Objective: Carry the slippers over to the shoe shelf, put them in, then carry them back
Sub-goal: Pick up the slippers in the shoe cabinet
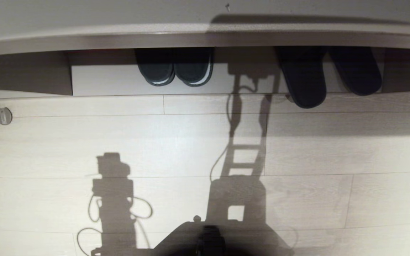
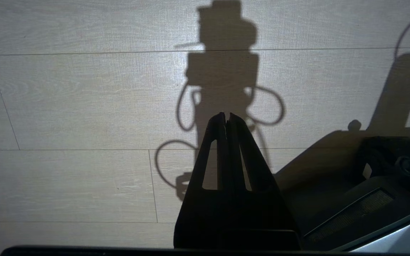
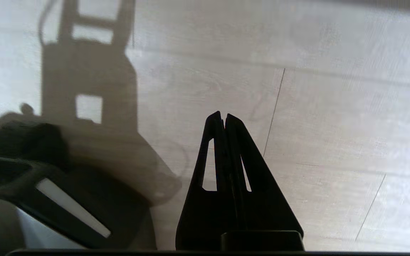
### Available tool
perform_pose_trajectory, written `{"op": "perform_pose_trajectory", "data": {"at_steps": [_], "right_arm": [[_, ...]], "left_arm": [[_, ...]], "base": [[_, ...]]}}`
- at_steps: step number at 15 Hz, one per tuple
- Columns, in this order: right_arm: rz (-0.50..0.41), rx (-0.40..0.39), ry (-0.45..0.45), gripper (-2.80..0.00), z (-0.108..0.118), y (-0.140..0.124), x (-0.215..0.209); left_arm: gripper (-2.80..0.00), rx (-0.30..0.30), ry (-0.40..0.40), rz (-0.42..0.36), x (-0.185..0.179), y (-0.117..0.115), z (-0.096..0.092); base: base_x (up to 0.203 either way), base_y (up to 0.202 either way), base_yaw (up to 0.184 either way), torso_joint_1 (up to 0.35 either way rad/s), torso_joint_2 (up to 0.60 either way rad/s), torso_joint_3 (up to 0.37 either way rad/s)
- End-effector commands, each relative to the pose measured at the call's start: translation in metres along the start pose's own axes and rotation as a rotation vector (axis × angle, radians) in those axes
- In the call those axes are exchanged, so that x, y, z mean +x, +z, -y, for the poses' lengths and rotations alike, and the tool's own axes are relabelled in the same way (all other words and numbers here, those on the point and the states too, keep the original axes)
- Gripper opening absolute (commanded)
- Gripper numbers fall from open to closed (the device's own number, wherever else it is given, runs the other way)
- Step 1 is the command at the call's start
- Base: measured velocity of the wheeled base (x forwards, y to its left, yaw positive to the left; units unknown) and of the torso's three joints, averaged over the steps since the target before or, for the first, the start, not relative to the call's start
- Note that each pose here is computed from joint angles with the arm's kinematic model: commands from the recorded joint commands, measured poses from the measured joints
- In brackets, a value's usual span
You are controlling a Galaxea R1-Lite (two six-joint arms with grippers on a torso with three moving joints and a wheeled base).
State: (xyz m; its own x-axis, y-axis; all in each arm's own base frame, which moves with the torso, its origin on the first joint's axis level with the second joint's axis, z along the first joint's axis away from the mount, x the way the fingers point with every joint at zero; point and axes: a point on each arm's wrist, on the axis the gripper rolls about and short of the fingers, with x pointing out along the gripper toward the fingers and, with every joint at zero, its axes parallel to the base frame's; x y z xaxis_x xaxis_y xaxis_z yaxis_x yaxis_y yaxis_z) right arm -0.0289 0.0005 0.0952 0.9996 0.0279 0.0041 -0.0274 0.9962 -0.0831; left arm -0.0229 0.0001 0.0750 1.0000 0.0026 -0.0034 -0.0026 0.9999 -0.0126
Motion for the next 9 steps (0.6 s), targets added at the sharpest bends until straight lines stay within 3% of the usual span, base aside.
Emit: {"op": "perform_pose_trajectory", "data": {"at_steps": [1,3,6,9], "right_arm": [[-0.011,0.003,0.013,-2.8,0.002,0.03,0.0],[-0.048,0.02,0.036,-2.8,0.005,0.067,0.009],[-0.117,0.028,0.067,-2.8,0.01,0.114,0.061],[-0.085,-0.046,0.157,-2.8,0.01,0.138,0.128]], "left_arm": [[-2.8,0.0,0.001,-0.001,0.0,0.0,0.0],[-2.8,0.0,0.001,-0.001,0.0,0.0,0.0],[-2.8,0.002,0.001,0.0,0.0,0.0,0.0],[-2.8,0.003,-0.001,0.0,0.0,0.0,0.0]], "base": [[0.0,0.0,0.0,0.0,0.0,0.0],[0.0,0.0,0.0,0.0,0.0,0.0],[0.0,0.0,0.0,0.0,0.0,0.0],[0.0,0.0,0.0,0.0,0.0,0.0]]}}
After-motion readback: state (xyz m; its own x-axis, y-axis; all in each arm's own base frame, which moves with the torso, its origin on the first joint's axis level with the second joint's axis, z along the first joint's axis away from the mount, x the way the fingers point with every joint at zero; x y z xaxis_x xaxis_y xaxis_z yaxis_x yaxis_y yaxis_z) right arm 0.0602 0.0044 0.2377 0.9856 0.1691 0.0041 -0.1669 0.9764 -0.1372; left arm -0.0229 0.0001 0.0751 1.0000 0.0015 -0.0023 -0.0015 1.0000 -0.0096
